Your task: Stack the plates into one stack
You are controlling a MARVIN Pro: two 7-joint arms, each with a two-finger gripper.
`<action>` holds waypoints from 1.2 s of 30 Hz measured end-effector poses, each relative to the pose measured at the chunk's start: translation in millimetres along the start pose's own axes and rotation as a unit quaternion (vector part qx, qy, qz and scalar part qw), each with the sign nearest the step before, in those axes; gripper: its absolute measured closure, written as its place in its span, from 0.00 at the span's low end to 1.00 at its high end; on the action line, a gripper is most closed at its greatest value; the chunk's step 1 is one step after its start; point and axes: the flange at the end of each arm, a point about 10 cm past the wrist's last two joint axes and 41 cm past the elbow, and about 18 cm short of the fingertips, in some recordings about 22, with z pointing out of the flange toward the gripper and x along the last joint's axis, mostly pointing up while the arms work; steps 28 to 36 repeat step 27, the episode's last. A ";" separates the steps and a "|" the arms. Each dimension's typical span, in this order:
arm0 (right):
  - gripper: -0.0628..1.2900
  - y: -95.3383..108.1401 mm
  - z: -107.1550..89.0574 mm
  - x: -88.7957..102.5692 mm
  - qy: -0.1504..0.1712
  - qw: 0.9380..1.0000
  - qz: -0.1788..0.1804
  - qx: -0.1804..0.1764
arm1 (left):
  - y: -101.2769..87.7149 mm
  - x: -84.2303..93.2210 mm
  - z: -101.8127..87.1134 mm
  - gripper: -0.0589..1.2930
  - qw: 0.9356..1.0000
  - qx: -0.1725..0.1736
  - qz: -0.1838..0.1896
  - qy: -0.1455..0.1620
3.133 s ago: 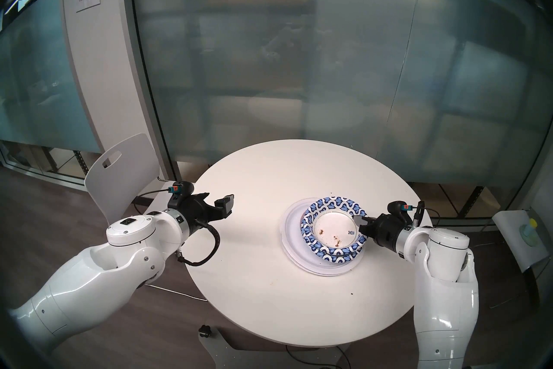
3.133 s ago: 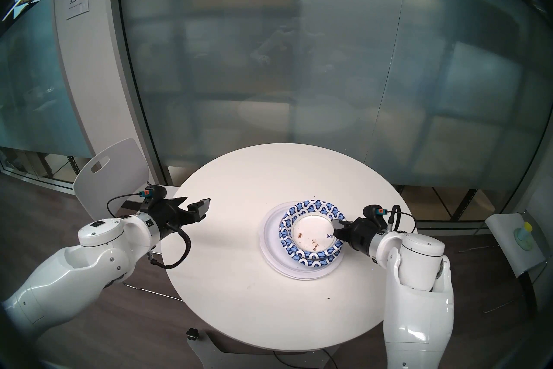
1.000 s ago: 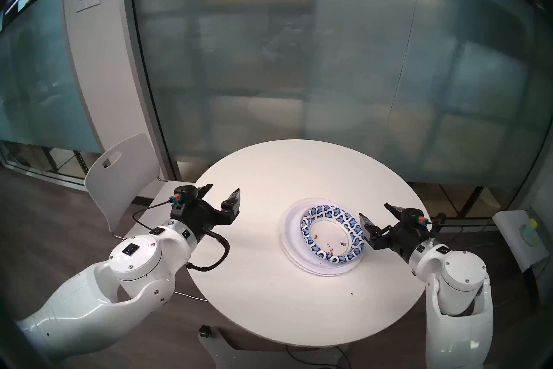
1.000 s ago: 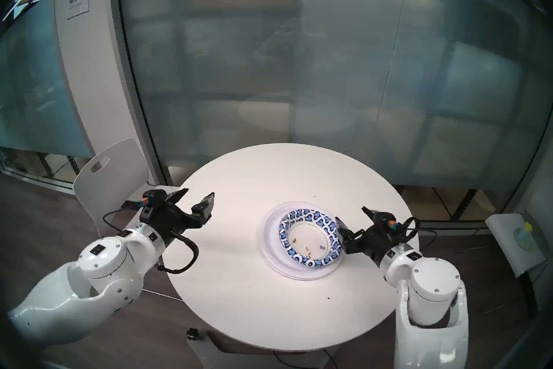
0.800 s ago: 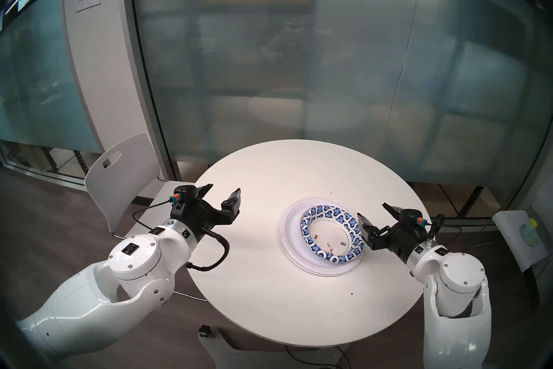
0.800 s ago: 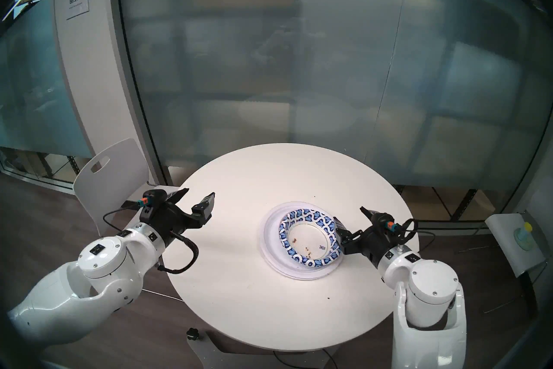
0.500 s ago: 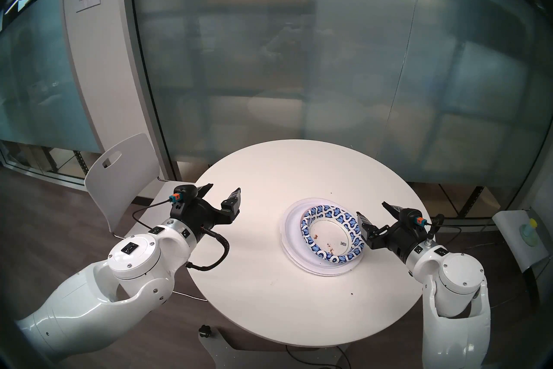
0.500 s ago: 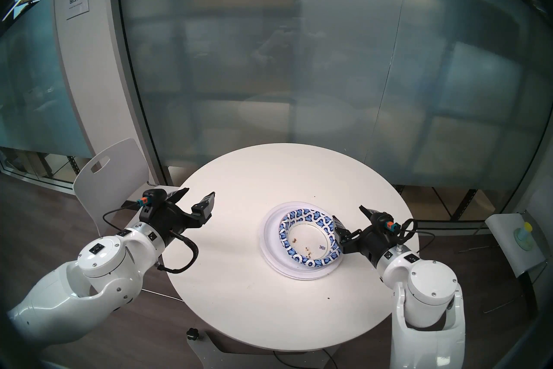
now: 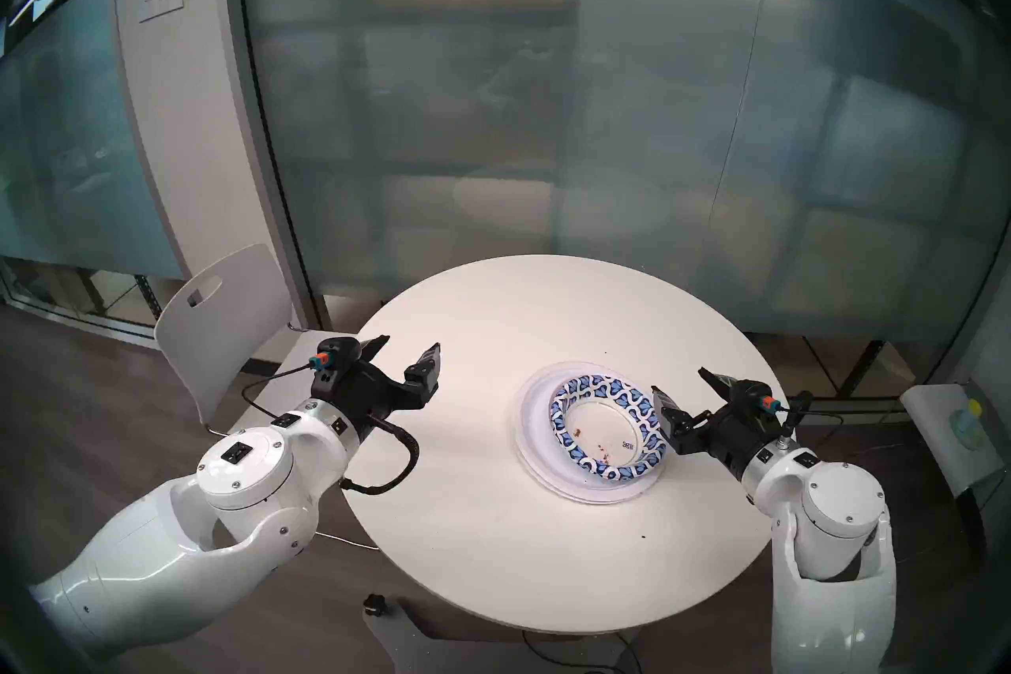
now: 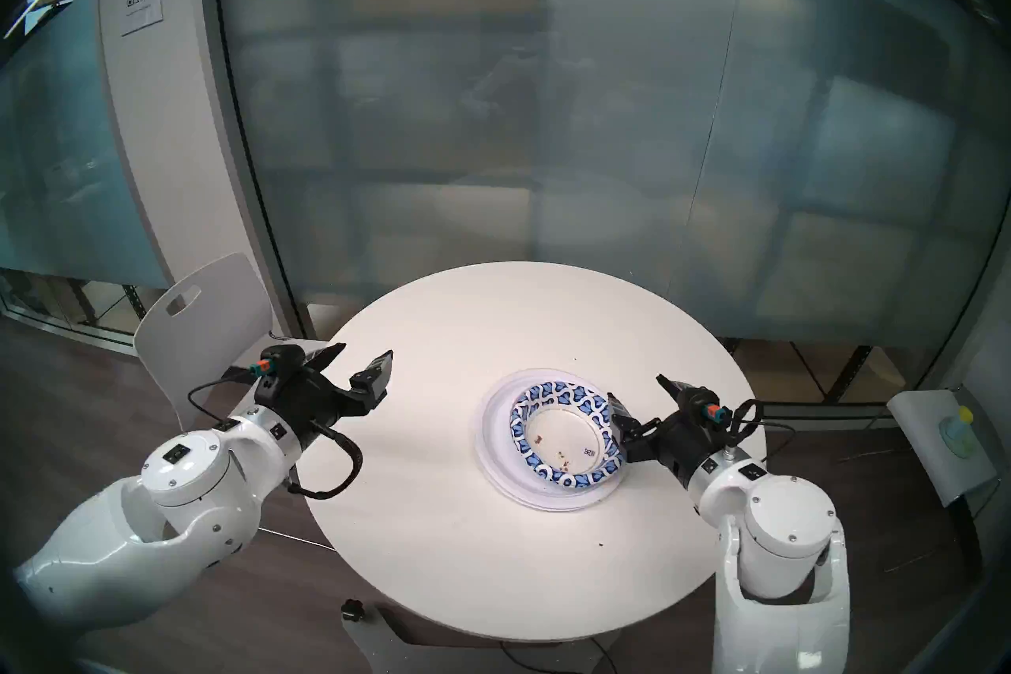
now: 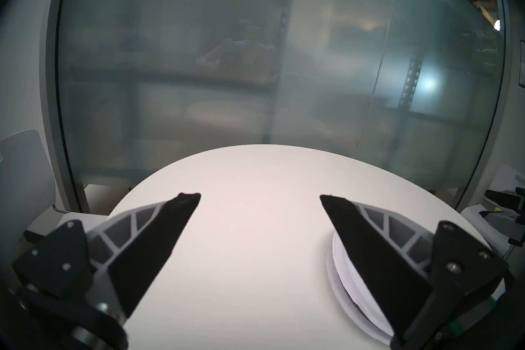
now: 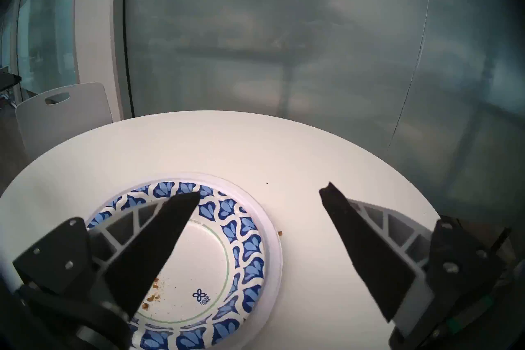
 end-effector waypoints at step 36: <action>0.07 -0.5 0.0 0.2 0.001 1.000 0.000 0.002 | -0.6 0.0 0.0 0.05 1.000 0.002 0.000 0.000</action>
